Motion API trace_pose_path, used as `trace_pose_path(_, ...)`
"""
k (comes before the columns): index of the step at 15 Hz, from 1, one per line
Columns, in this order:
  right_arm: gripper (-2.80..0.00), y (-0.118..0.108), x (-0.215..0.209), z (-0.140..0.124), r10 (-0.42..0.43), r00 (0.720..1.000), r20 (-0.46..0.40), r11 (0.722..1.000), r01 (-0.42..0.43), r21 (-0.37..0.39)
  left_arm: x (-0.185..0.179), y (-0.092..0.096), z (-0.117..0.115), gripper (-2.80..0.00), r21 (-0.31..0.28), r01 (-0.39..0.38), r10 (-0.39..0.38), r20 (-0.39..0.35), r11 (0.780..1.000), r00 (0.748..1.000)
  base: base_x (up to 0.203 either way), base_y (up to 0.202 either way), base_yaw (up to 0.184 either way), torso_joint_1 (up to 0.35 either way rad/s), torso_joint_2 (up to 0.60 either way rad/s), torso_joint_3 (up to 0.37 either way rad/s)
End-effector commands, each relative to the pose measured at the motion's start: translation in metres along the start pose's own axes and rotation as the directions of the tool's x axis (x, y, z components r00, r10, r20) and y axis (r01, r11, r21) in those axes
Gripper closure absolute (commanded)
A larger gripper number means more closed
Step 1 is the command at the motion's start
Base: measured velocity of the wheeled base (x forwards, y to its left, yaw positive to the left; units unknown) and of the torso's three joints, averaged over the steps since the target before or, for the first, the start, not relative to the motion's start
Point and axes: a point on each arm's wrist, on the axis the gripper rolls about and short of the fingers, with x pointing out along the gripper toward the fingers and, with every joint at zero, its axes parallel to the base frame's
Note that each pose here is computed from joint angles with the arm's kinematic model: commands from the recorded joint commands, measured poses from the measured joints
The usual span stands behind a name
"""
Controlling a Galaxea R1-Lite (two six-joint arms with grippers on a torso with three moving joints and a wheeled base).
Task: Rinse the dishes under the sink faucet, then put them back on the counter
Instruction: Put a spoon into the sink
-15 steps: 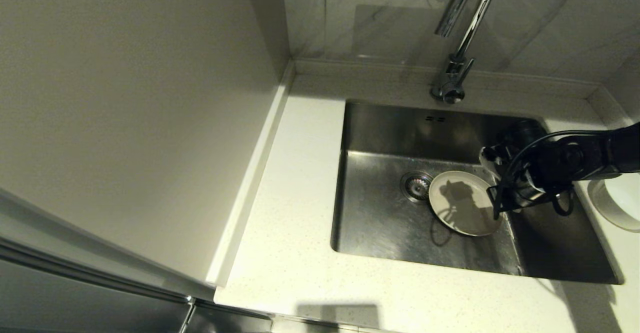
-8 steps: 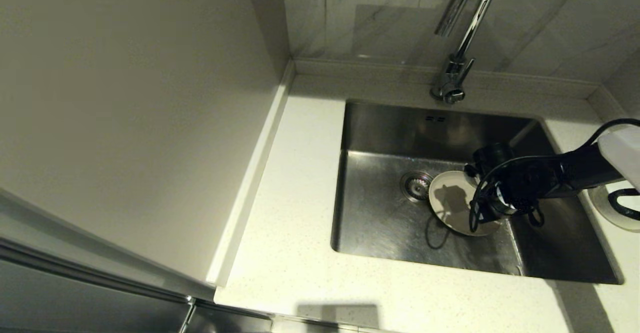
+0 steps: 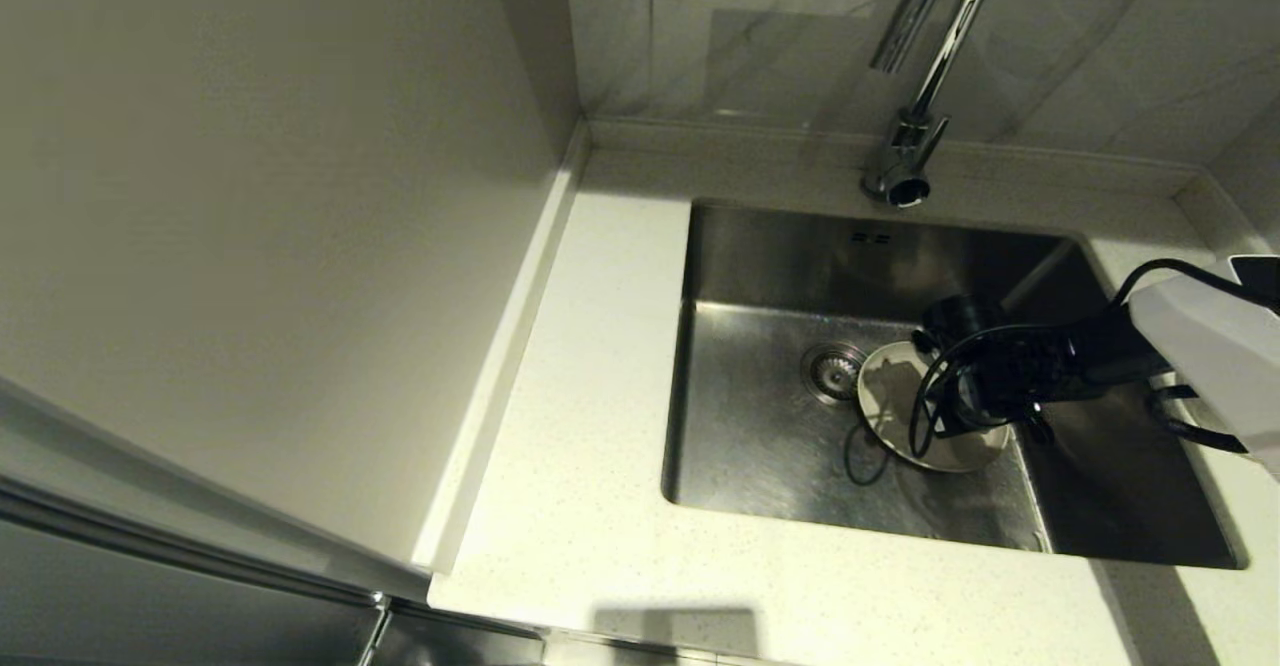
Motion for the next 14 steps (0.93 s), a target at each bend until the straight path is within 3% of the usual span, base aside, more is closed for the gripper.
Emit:
trace_pose_path(1, 0.0, 0.006, 0.012, 0.0, -0.017, 1.0, -0.008, 1.0, 0.017, -0.003, 0.0, 0.0, 0.0, 0.0, -0.001, 0.0, 0.0, 0.004, 1.0, 1.0, 0.0, 0.0, 0.0, 0.0, 0.0, 0.0)
trace_pose_path(7, 0.0, 0.01, 0.023, 0.002, -0.048, 0.999, -0.01, 0.999, 0.048, 0.0, 0.0, 0.0, 0.0, 0.0, -0.001, 0.0, 0.0, 0.004, 1.0, 1.0, 0.0, 0.0, 0.0, 0.0, 0.0, 0.0)
trace_pose_path(8, -2.8, 0.011, 0.024, 0.002, -0.048, 0.999, -0.011, 0.999, 0.048, -0.001, 0.0, 0.0, 0.0, 0.0, -0.001, 0.0, 0.0, 0.004, 1.0, 1.0, 0.0, 0.0, 0.0, 0.0, 0.0, 0.0)
trace_pose_path(14, -2.8, 0.001, 0.015, 0.012, -0.058, 0.998, 0.019, 0.998, 0.058, 0.03, 0.0, 0.0, 0.0, 0.0, -0.001, 0.0, 0.0, 0.004, 1.0, 1.0, 0.0, 0.0, 0.0, 0.0, 0.0, 0.0)
